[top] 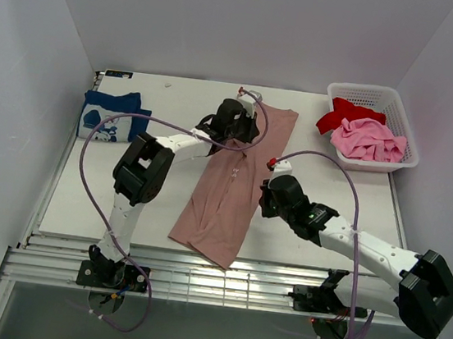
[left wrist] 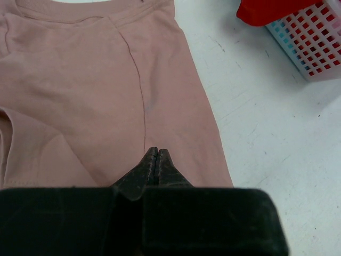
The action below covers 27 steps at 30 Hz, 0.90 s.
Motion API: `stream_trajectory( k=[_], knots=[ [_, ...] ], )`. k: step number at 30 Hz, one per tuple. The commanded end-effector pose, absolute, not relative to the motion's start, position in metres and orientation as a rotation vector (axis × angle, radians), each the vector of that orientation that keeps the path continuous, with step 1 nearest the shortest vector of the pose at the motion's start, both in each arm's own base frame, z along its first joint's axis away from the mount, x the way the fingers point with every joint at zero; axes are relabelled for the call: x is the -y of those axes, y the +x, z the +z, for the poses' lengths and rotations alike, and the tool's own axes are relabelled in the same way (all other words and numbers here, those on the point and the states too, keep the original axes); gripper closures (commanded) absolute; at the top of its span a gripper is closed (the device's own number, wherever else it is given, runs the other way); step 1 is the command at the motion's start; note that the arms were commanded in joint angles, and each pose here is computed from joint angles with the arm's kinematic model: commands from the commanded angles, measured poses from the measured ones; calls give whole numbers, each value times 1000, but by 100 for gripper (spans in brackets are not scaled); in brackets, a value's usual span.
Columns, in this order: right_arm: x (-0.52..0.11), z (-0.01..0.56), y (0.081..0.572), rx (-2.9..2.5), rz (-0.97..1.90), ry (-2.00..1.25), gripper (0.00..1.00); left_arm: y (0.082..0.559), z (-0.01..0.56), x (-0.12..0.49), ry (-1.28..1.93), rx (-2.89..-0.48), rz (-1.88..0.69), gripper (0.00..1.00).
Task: Fold and stack the t-shirts
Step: Fold the tshirt
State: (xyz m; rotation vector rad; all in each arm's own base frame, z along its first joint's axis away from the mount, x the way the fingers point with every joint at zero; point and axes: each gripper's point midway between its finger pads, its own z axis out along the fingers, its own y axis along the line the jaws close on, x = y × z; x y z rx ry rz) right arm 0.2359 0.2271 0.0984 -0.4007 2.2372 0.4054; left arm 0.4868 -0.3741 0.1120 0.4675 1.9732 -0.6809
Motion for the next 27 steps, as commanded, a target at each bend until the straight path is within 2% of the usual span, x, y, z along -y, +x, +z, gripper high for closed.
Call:
stream_trajectory(
  k=[1,14,21,27],
  knots=[
    [-216,99,230,-2235,368,-291,92,505,161,383,479,-1818,-806,100],
    [-203,92,212,-2267,315,-261,92,532,69,371,410,-1961,-839,100],
    [-205,93,211,-2268,308,-265,92,547,27,349,342,-2087,-667,100],
    [-208,89,210,-2279,312,-265,92,560,-3,305,211,-2202,-485,100]
  ],
)
